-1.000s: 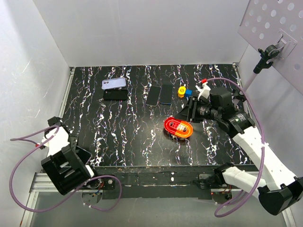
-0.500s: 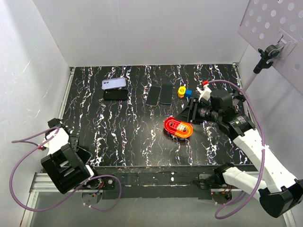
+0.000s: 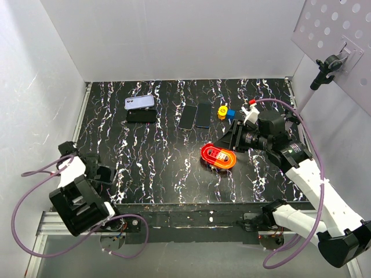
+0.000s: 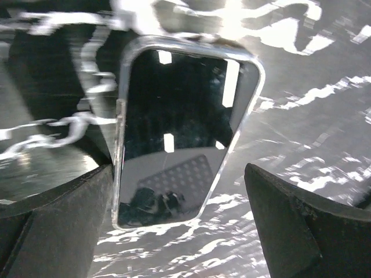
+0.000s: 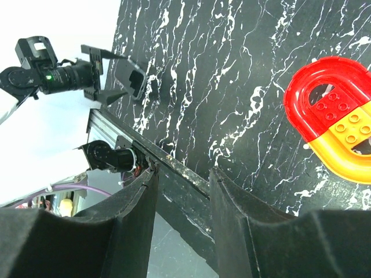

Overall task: Take the phone out of the phone case
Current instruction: Pick up the phone at the corner of the board, then remove the phone case from the phone.

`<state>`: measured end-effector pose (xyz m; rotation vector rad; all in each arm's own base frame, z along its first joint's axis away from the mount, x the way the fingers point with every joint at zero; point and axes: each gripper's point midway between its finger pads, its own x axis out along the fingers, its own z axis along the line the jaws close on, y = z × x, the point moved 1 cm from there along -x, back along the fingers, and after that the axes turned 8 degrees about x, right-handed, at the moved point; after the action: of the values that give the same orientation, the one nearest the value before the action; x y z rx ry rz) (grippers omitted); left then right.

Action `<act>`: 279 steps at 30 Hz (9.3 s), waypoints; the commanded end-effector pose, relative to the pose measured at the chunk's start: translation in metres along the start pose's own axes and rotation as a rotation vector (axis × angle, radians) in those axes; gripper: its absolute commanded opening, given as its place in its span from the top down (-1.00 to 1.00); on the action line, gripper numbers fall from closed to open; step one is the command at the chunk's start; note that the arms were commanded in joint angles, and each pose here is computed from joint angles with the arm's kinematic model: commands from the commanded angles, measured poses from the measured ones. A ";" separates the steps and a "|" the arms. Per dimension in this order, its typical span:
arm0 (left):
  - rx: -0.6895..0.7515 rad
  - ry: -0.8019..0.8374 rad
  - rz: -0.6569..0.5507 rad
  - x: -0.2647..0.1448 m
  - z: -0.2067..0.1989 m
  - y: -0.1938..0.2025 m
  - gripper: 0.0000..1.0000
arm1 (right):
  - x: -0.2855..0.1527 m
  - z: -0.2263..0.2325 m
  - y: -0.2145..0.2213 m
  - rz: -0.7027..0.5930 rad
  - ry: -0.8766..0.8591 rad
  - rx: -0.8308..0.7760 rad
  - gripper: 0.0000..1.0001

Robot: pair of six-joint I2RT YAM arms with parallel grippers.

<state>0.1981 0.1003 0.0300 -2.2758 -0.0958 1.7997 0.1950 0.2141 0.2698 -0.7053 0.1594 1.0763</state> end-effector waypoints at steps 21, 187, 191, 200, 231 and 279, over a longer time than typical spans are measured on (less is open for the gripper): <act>0.085 -0.337 0.225 0.042 -0.022 0.012 -0.97 | -0.014 0.009 0.002 -0.075 -0.080 0.000 0.06; 1.110 1.841 1.332 -0.446 -0.107 0.312 1.00 | -0.039 0.148 0.079 0.178 -0.801 -0.680 0.97; 1.073 1.891 1.364 -0.461 -0.097 0.308 1.00 | -0.023 0.159 0.058 0.104 -0.699 -0.755 0.97; 1.064 1.889 1.384 -0.471 -0.082 0.309 1.00 | 0.015 0.149 0.011 -0.082 -0.458 -0.783 0.97; 0.706 1.891 1.002 -0.445 -0.134 0.281 1.00 | -0.033 0.172 0.074 0.236 -0.798 -0.291 -0.13; 0.812 2.059 1.411 -0.512 -0.060 0.270 1.00 | 0.072 0.068 -0.033 -0.254 0.089 -0.663 0.97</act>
<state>0.2027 -0.2853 0.4227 -2.4008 1.7798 -0.9339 0.1259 0.3282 0.3524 -0.9967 -0.4988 1.3387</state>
